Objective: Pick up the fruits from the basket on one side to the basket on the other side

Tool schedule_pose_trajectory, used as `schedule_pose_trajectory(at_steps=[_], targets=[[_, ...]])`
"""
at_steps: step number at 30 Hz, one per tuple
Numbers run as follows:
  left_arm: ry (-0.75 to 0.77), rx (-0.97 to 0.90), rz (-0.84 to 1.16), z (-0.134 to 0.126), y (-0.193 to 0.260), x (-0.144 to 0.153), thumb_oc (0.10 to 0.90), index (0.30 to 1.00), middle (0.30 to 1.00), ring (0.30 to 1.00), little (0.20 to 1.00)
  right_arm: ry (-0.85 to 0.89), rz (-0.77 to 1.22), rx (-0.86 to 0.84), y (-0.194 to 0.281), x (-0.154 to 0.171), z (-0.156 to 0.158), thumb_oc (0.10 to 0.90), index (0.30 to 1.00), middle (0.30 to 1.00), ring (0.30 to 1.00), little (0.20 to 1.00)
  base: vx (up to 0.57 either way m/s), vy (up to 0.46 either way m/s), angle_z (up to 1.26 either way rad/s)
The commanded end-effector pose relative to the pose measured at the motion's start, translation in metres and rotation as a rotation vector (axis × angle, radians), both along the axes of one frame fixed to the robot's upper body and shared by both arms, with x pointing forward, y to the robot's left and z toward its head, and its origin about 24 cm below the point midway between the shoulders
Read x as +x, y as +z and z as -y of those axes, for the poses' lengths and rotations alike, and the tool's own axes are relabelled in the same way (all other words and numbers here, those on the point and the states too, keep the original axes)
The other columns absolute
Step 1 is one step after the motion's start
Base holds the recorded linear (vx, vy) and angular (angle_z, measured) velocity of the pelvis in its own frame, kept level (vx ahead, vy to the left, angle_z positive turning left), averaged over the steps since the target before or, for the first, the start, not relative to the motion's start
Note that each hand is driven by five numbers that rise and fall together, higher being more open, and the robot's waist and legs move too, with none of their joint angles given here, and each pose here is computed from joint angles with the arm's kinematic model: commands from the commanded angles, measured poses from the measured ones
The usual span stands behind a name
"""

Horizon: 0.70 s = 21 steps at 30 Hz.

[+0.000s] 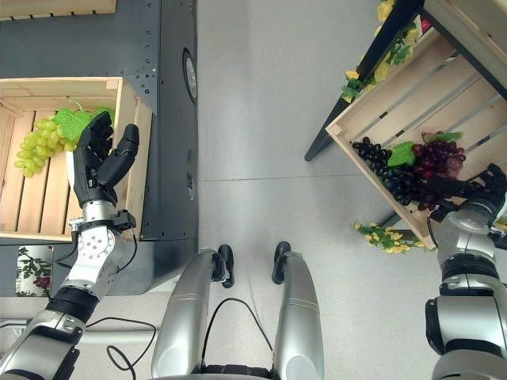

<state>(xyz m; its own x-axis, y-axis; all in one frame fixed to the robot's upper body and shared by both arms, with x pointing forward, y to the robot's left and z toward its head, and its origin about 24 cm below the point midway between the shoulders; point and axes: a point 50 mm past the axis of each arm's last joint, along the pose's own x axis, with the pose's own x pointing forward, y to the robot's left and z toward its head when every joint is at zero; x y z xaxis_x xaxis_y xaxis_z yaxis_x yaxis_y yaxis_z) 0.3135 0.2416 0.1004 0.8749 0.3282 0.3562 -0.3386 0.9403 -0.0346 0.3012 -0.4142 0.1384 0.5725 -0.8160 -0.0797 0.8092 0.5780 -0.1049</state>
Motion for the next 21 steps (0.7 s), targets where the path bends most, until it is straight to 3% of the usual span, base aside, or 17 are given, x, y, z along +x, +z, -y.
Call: schedule_pose_trajectory(at_steps=[1,14,21], targets=[[-0.186,0.019,-0.379,0.044,-0.081,-0.015,0.8,0.9,0.9,0.9,0.9,-0.127,0.083,-0.18,0.056,-0.018,0.029,0.8,0.9,0.9,0.9,0.9,0.0,0.0,0.0],[-0.187,0.006,-0.394,0.042,-0.084,-0.014,0.8,0.9,0.9,0.9,0.9,-0.03,0.002,-0.216,0.036,-0.007,0.016,0.8,0.9,0.9,0.9,0.9,-0.01,-0.006,-0.02],[-0.187,-0.043,-0.407,0.049,-0.089,-0.014,0.8,0.9,0.9,0.9,0.9,0.162,0.161,-0.262,0.022,0.02,-0.038,0.8,0.9,0.9,0.9,0.9,0.01,0.009,0.0]])
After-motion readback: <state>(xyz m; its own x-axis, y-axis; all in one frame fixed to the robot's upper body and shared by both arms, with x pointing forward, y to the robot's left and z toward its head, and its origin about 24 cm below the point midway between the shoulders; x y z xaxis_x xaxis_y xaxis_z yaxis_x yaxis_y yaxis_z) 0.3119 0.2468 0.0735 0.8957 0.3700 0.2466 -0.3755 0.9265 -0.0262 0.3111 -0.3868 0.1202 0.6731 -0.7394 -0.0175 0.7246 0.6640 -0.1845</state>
